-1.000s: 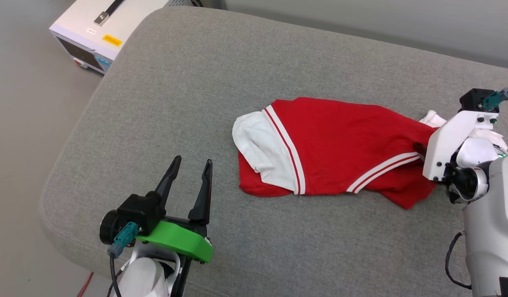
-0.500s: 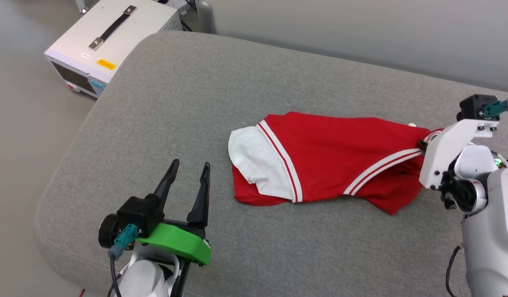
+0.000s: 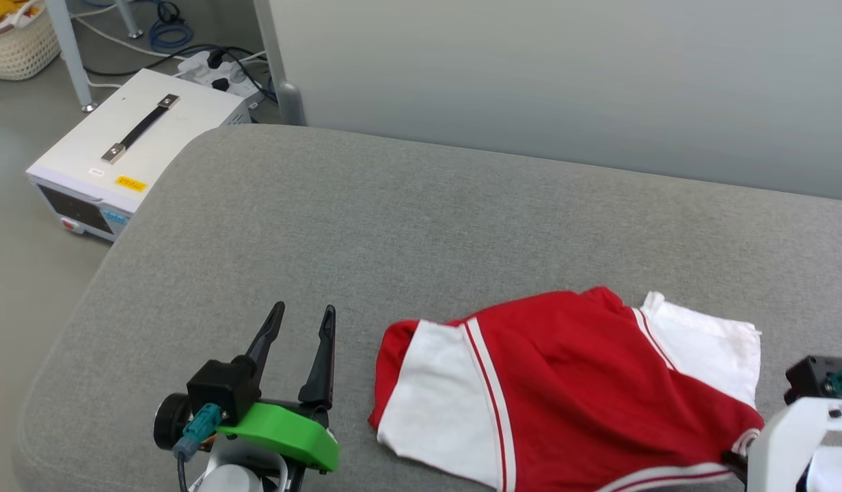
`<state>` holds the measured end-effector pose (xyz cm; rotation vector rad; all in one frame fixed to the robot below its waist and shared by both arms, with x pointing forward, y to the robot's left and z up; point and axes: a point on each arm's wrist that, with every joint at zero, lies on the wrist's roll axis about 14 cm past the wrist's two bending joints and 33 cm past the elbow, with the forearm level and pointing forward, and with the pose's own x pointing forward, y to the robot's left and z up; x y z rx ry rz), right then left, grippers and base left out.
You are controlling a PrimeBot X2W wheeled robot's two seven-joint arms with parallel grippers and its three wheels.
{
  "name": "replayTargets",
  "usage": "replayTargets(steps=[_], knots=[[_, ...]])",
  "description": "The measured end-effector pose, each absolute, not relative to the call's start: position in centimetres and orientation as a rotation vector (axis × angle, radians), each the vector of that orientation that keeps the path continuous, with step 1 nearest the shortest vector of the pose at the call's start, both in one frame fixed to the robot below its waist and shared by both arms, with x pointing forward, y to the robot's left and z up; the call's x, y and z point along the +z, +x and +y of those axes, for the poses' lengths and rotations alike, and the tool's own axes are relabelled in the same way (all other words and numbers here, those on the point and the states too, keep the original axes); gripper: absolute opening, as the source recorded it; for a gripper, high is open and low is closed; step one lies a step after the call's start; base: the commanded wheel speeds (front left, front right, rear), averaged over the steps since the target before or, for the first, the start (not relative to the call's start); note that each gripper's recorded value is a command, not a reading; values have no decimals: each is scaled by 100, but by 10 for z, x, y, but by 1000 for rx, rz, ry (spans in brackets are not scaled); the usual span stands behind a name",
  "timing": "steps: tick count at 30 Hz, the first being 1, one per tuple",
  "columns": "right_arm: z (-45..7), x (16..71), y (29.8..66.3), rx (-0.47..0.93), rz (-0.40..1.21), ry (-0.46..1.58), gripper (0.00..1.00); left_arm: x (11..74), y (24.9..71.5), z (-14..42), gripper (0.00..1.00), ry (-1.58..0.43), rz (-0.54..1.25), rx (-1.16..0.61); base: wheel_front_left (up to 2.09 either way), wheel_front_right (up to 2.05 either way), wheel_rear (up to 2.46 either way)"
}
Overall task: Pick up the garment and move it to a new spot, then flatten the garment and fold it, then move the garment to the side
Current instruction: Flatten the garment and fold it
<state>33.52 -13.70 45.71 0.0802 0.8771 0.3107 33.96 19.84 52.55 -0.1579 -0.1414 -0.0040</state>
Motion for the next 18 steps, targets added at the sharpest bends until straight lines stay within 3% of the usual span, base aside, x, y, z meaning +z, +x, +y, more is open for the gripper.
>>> replayTargets(steps=[5, 11, 13, 18], knots=[[-156, 449, 303, 261, 925, 91, 0, 531, 344, 187, 100, -162, -155, -41, 0, 0, 0], [-160, 425, 296, 234, 941, 86, 0, 525, 347, 172, 100, -166, -133, -82, 0, 0, 0], [-160, 423, 302, 230, 901, 78, 100, 519, 347, 170, 100, -166, -116, -89, 0, 0, 0], [-162, 442, 324, 228, 769, 67, 100, 516, 348, 164, 100, -163, -102, -107, 0, 0, 0]])
